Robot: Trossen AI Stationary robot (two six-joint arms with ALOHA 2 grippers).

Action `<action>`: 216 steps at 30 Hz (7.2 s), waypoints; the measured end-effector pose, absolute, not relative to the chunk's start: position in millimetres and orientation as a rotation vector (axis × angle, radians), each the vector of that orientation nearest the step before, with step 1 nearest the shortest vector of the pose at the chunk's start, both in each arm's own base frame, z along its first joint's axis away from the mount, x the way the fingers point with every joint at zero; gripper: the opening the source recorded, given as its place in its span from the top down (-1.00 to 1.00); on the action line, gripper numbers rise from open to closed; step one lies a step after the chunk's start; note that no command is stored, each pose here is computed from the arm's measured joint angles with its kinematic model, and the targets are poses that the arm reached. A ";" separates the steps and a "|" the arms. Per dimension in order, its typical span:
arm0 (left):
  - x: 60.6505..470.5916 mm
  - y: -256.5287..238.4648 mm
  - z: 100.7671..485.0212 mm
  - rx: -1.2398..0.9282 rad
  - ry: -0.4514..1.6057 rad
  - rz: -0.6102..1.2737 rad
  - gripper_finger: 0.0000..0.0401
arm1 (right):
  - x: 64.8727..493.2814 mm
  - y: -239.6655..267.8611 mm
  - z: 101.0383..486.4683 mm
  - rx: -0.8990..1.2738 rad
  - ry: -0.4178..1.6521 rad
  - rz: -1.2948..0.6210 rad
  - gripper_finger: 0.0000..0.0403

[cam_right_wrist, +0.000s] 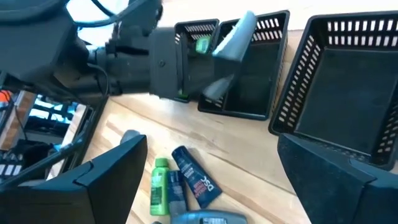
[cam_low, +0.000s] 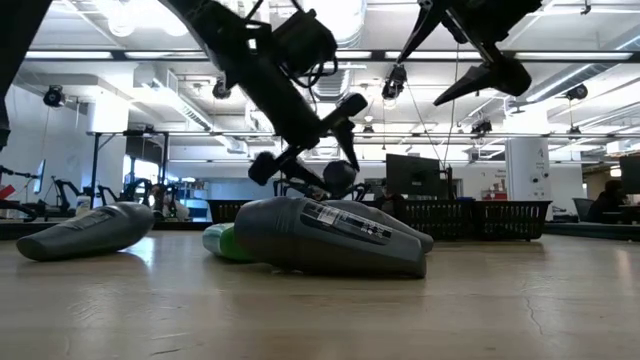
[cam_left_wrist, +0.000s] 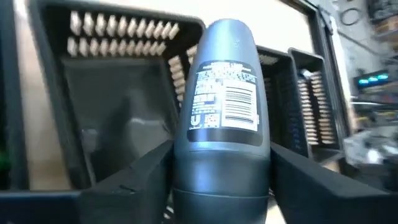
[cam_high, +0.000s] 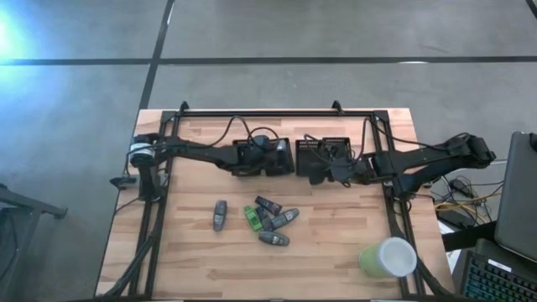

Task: Pick & Place Travel size toiletries
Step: Put the roll-on into the center left black basket

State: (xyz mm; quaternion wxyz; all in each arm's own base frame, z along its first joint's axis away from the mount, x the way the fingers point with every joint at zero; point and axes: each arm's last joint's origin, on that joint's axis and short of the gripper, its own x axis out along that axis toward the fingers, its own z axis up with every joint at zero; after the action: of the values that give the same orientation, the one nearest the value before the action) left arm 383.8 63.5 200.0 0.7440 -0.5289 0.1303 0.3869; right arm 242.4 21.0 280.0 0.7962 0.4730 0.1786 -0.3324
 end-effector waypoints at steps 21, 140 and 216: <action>292.6 -11.1 265.3 -0.592 0.912 0.684 -0.60 | 240.2 25.3 278.5 0.965 0.407 -0.717 -0.81; 388.9 110.6 198.1 -1.142 0.453 0.677 -0.04 | 217.9 21.7 297.5 0.943 0.381 -0.667 -0.73; 382.1 -43.6 229.2 -0.414 0.701 0.166 -0.90 | 215.2 23.3 299.8 0.695 0.497 -0.522 -0.81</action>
State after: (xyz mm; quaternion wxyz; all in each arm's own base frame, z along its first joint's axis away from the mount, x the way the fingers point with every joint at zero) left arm 382.1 -43.6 229.2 0.9150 -0.2009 0.3405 0.0805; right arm 215.2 23.3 299.8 0.8772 0.3334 0.2384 -0.2500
